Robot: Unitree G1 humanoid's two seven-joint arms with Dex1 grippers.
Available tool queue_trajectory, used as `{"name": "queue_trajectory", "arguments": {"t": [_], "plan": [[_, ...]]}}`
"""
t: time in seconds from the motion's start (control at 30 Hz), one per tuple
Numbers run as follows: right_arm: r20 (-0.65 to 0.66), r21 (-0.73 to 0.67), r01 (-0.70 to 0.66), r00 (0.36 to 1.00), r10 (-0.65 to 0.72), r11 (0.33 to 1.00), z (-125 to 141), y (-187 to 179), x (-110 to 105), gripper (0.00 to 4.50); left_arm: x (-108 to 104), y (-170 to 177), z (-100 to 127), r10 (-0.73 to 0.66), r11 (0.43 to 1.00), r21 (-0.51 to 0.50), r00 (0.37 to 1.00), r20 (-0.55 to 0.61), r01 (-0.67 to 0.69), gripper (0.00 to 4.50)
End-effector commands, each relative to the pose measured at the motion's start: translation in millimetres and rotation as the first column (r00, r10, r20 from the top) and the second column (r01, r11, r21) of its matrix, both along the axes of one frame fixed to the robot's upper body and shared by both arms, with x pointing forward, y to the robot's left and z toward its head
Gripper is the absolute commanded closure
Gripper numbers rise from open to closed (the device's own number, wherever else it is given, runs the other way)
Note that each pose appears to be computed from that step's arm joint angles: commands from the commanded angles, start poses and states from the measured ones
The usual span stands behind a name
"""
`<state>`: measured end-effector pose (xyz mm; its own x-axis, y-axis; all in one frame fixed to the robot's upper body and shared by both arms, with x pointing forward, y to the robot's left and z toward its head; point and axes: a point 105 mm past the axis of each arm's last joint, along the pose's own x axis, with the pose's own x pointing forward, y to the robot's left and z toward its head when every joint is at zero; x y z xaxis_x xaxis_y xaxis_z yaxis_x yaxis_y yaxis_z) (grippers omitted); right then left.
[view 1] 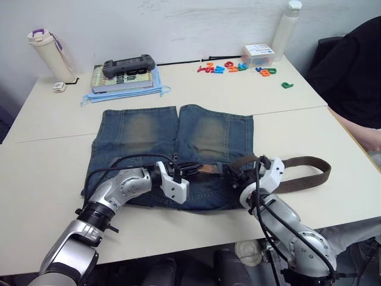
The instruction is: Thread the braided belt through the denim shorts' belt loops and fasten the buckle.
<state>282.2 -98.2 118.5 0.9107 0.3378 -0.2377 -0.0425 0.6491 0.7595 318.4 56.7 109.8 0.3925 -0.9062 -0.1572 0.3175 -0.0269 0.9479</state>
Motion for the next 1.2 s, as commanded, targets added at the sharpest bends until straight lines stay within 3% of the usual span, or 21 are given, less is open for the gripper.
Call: {"name": "queue_trajectory", "arguments": {"t": [0.03, 0.07, 0.23, 0.33, 0.5, 0.63, 0.87, 0.97, 1.13, 1.17, 1.2], "plan": [[0.055, 0.017, -0.001, 0.998, 0.001, 1.0, 18, -3, -4, 1.02, -12, 3, -39, -0.005, 0.994, 0.106, 0.992, -0.124, 0.018, 4.5], [0.062, 0.014, 0.001, 0.998, -0.001, 1.0, 20, -7, -6, 0.64, -12, 3, -40, -0.006, 0.994, 0.11, 0.991, -0.131, 0.02, 4.5], [0.071, -0.162, -0.061, 0.995, 0.074, 0.985, 23, -29, -33, 0.64, -11, 3, -43, 0.0, 0.993, 0.119, 0.986, -0.164, 0.02, 4.5], [0.078, -0.372, -0.151, 0.978, 0.193, 0.916, 25, -37, -50, 0.64, -10, 2, -44, 0.003, 0.993, 0.119, 0.984, -0.177, 0.018, 4.5], [0.235, -0.568, -0.248, 0.865, 0.443, 0.785, 55, -12, -66, 0.64, -11, 2, -45, 0.001, 0.992, 0.122, 0.982, -0.19, 0.023, 4.5], [0.146, -0.696, -0.295, 0.835, 0.53, 0.655, 30, -4, -70, 0.64, -13, 3, -45, 0.001, 0.992, 0.126, 0.98, -0.197, 0.025, 4.5], [0.109, -0.717, -0.284, 0.856, 0.505, 0.636, 5, -3, -66, 0.64, -13, 4, -43, 0.006, 0.992, 0.127, 0.981, -0.195, 0.019, 4.5], [0.136, -0.725, -0.261, 0.853, 0.504, 0.638, 8, -3, -67, 1.45, -13, 5, -43, 0.01, 0.992, 0.128, 0.981, -0.195, 0.015, 4.5], [0.219, -0.748, -0.171, 0.849, 0.481, 0.642, 23, -10, -62, 4.02, -12, 4, -42, 0.012, 0.992, 0.126, 0.98, -0.196, 0.013, 4.5], [0.242, -0.747, -0.149, 0.846, 0.475, 0.648, 28, -12, -61, 4.39, -12, 4, -42, 0.013, 0.992, 0.126, 0.98, -0.197, 0.013, 4.5], [0.259, -0.749, -0.136, 0.841, 0.476, 0.648, 32, -13, -60, 4.46, -12, 4, -42, 0.013, 0.992, 0.125, 0.98, -0.197, 0.012, 4.5]]}}
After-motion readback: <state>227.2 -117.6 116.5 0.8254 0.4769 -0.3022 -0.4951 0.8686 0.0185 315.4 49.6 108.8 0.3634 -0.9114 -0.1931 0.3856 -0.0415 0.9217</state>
